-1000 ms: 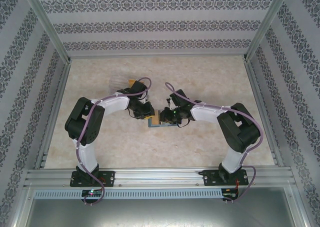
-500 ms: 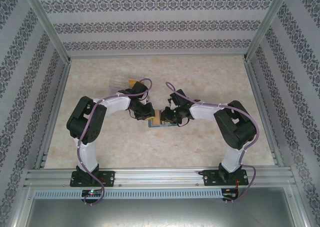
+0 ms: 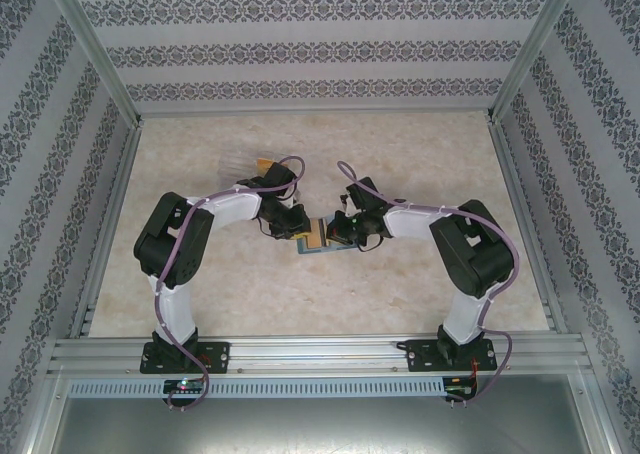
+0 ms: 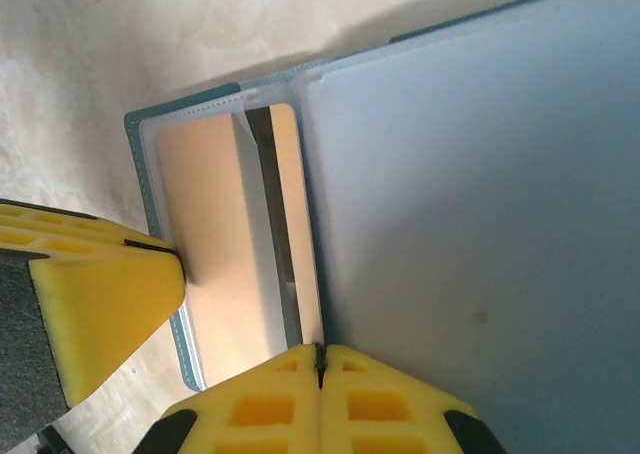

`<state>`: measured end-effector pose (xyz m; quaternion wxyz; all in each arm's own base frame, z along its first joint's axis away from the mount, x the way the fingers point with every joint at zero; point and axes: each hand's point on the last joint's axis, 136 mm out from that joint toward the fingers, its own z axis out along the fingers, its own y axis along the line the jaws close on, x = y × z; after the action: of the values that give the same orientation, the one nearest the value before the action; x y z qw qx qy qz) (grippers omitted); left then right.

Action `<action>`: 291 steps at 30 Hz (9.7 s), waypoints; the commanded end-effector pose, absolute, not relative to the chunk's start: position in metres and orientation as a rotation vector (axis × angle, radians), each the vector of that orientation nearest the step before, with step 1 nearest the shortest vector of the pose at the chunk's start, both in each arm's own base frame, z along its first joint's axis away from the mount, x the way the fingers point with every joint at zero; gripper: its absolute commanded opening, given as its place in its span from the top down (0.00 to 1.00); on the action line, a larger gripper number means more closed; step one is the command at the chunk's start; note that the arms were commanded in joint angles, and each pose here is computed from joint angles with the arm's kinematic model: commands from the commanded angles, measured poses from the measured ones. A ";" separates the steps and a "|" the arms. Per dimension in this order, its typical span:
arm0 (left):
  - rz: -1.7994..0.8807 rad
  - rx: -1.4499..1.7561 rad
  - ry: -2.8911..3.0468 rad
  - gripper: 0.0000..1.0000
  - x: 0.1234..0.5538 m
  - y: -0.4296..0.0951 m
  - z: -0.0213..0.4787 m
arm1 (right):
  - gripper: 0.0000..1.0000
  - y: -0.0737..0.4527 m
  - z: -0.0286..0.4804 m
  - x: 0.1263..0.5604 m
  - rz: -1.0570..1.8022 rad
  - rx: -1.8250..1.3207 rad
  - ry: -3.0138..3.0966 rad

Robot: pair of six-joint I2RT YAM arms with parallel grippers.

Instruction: Take the credit cards out of the card holder

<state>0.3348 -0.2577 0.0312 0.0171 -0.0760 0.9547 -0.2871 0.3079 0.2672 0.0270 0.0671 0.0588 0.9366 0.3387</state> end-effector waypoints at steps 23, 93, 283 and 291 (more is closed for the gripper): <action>-0.931 -0.185 2.935 0.87 0.341 -0.272 0.034 | 0.97 0.259 0.025 0.311 1.051 0.162 2.794; -1.652 -0.021 2.228 0.24 0.392 -0.264 0.193 | 1.00 0.281 0.200 0.359 1.535 -0.131 2.198; -1.000 -0.407 2.648 0.12 0.369 -0.181 0.103 | 0.64 0.262 -0.004 0.295 0.305 -0.196 2.951; -1.190 -0.301 2.669 0.31 0.363 -0.230 0.101 | 0.70 0.254 -0.011 0.292 0.337 -0.160 2.969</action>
<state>0.3558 -0.2047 0.0846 0.0977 -0.1317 0.9193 -0.3577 0.3075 0.2817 0.0181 0.1145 -0.0740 0.9785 0.1546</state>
